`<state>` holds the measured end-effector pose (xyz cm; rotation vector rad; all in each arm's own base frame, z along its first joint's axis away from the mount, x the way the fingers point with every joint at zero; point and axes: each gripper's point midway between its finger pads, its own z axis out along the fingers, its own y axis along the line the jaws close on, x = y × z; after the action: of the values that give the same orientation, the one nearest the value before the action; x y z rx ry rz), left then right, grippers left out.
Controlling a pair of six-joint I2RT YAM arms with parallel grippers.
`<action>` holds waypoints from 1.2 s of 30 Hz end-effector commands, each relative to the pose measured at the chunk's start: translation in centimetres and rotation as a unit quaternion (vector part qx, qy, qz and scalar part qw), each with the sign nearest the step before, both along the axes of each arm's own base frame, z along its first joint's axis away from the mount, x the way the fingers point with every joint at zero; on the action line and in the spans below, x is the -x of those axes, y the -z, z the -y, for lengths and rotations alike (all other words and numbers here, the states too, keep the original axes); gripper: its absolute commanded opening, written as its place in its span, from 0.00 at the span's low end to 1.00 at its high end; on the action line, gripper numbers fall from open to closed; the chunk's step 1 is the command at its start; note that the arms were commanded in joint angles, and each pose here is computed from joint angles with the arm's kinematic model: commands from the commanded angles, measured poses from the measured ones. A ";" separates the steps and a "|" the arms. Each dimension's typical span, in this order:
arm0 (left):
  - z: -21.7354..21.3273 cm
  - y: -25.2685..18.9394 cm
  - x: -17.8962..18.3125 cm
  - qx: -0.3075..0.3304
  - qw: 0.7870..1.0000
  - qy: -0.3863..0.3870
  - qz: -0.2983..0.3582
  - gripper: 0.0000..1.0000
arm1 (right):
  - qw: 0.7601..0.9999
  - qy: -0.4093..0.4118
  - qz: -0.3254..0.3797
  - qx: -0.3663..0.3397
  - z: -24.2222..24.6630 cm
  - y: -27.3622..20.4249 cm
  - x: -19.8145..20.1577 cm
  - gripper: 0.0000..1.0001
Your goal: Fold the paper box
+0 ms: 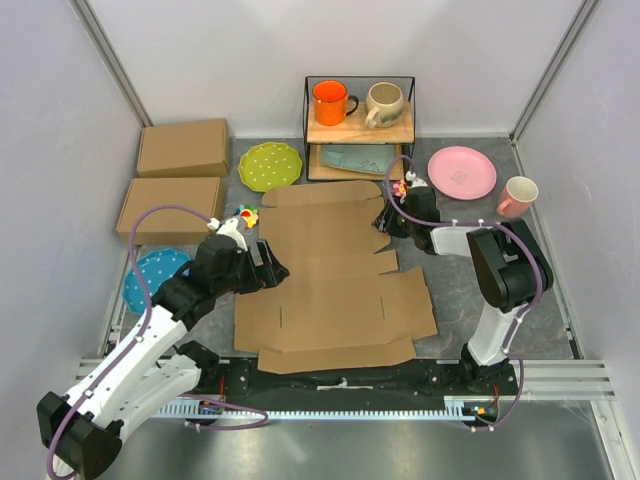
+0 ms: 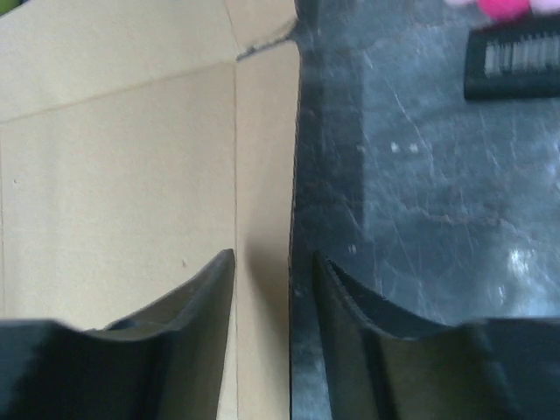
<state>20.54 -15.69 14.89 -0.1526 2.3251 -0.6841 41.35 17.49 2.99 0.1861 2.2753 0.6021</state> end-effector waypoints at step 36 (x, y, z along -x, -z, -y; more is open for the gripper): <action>4.0 -10.7 3.0 0.267 0.950 0.071 0.146 1.00 | 0.907 0.255 0.300 -0.150 10.6 -33.9 10.4 0.00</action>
<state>19.14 -17.84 25.04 -0.1099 1.8511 -1.0970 31.13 9.73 33.98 0.4179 1.6699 0.5914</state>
